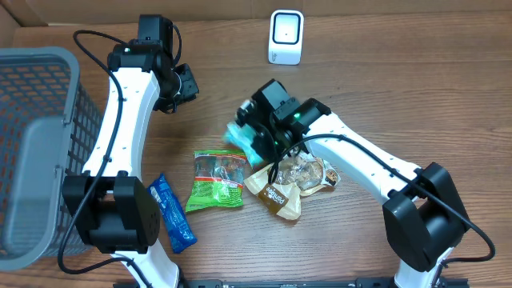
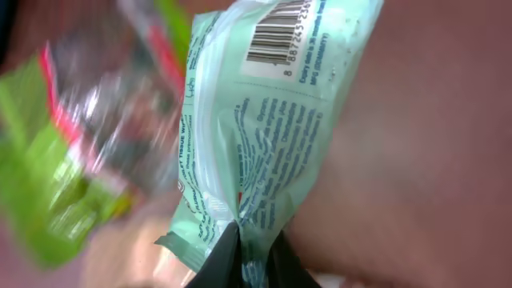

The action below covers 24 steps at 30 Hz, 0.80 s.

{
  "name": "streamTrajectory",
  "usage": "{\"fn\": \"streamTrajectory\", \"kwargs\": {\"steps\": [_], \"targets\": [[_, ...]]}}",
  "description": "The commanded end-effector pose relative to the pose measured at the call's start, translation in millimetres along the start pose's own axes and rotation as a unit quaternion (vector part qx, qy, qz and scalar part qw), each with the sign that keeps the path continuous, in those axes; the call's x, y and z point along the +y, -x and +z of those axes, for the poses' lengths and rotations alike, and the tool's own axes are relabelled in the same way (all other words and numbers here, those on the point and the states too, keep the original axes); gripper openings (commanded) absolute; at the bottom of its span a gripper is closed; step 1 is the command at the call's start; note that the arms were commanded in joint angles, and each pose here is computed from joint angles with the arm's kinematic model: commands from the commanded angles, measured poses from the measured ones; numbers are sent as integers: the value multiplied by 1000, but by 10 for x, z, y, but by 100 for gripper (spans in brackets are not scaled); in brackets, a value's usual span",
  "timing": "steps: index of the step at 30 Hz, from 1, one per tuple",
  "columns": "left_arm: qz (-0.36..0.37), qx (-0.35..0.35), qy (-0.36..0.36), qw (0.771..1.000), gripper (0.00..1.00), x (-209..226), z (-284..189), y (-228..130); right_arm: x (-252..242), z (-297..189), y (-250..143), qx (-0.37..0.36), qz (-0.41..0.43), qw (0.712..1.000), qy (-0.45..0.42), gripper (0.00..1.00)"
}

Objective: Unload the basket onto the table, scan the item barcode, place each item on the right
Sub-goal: 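Grasp the pale green pack with the right gripper and lift it, then carry the pale green pack up-table and release it on the table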

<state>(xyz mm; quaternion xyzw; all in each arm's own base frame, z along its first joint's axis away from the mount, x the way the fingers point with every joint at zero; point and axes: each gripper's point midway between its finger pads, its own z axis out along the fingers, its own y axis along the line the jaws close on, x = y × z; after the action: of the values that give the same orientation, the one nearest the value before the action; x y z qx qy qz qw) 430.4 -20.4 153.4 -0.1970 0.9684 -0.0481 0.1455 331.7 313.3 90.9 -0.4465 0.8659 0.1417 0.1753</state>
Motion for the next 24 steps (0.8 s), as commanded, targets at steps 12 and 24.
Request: {"fn": "streamTrajectory", "kwargs": {"steps": [12, 24], "targets": [[2, -10, 0, 1000, 30, -18, -33, 55, -656, 307, 7, 1, -137, 988, -77, 4], [2, -10, 0, 1000, 33, -17, -33, 55, -1191, -132, 166, -68, 188, 977, -75, 75]]}}
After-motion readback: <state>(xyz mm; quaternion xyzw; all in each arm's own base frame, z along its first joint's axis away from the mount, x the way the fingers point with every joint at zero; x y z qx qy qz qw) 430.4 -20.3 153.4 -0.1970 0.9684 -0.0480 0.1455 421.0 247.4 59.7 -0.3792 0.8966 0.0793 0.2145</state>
